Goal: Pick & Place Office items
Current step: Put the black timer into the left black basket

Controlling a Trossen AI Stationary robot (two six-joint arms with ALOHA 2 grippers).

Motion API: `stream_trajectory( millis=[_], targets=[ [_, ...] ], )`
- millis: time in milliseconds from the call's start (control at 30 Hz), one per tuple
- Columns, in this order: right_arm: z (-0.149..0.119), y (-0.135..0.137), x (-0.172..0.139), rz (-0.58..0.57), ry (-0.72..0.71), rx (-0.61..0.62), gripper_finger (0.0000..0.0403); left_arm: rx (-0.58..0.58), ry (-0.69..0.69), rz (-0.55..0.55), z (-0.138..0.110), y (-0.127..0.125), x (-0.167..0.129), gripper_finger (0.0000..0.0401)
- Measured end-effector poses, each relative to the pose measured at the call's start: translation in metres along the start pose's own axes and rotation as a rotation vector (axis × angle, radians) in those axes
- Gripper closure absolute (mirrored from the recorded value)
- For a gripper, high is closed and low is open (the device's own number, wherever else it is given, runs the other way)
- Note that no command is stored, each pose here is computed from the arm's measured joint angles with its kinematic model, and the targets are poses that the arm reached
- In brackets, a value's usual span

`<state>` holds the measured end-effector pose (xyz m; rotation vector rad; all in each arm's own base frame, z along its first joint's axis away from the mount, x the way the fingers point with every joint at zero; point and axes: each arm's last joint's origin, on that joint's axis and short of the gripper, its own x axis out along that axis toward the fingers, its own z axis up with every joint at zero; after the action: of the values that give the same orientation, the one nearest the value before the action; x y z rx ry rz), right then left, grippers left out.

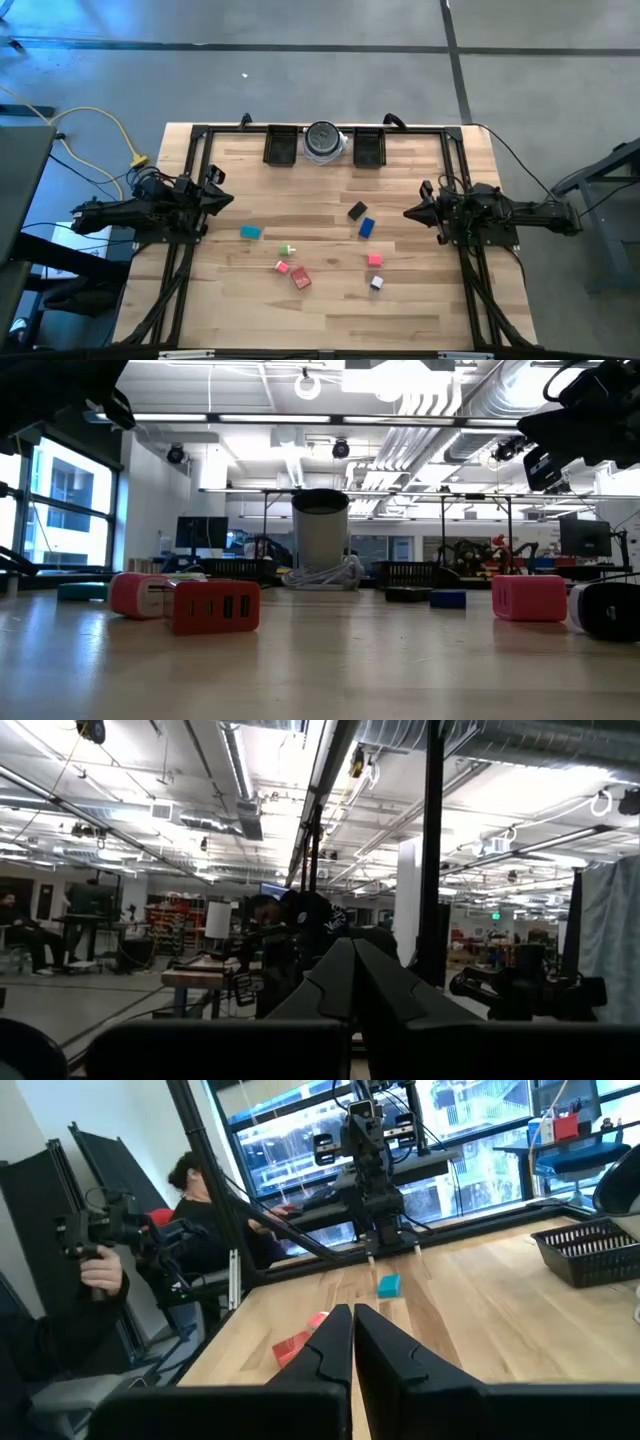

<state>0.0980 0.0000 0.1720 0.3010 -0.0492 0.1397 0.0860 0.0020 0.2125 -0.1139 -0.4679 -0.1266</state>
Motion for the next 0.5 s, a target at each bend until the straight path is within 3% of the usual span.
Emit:
stream_trajectory(
  millis=[233, 400, 500],
  targets=[
    [0.006, 0.0, 0.0, -0.041, -0.069, -0.031, 0.0401, 0.034, -0.006, -0.002, 0.001, 0.0, 0.0, 0.04],
    [0.003, -0.007, 0.002, -0.237, -0.065, -0.095, 0.0401, 0.065, 0.056, 0.016, -0.006, 0.002, 0.003, 0.04],
    [0.0, -0.011, 0.005, -0.316, -0.033, -0.112, 0.0401, 0.055, 0.125, 0.086, -0.014, 0.006, 0.007, 0.04]
  ],
)
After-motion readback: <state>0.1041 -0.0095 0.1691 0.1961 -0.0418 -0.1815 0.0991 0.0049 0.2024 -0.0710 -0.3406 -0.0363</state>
